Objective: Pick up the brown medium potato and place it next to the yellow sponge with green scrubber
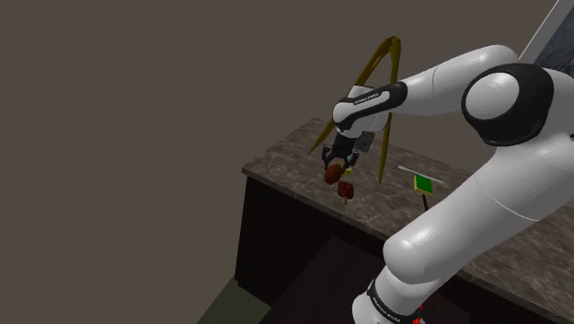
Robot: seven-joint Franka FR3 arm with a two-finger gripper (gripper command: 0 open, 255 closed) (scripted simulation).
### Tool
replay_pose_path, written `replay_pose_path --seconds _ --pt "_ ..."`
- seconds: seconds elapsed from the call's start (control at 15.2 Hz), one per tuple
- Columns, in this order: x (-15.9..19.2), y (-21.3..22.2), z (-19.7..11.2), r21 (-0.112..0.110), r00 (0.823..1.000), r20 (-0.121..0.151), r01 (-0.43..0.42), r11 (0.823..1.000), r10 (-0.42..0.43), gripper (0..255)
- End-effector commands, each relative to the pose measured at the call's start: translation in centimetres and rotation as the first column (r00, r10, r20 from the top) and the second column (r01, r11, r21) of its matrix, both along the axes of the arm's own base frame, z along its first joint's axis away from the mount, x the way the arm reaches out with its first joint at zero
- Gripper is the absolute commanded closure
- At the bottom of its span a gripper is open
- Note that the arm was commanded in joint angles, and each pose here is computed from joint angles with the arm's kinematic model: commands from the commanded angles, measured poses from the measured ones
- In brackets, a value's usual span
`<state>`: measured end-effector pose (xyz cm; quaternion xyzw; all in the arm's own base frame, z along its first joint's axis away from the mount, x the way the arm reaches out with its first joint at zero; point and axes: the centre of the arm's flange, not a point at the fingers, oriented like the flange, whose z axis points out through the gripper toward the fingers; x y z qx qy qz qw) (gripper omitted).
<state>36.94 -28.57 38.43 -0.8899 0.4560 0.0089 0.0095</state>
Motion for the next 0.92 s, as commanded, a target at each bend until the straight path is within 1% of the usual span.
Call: replay_pose_path --seconds 0.0,0.86 --pt "0.0 0.1 1.0 0.000 1.000 0.000 0.000 1.000 0.000 255" --pt "0.0 0.1 7.9 0.000 1.000 0.000 0.000 1.000 0.000 255"
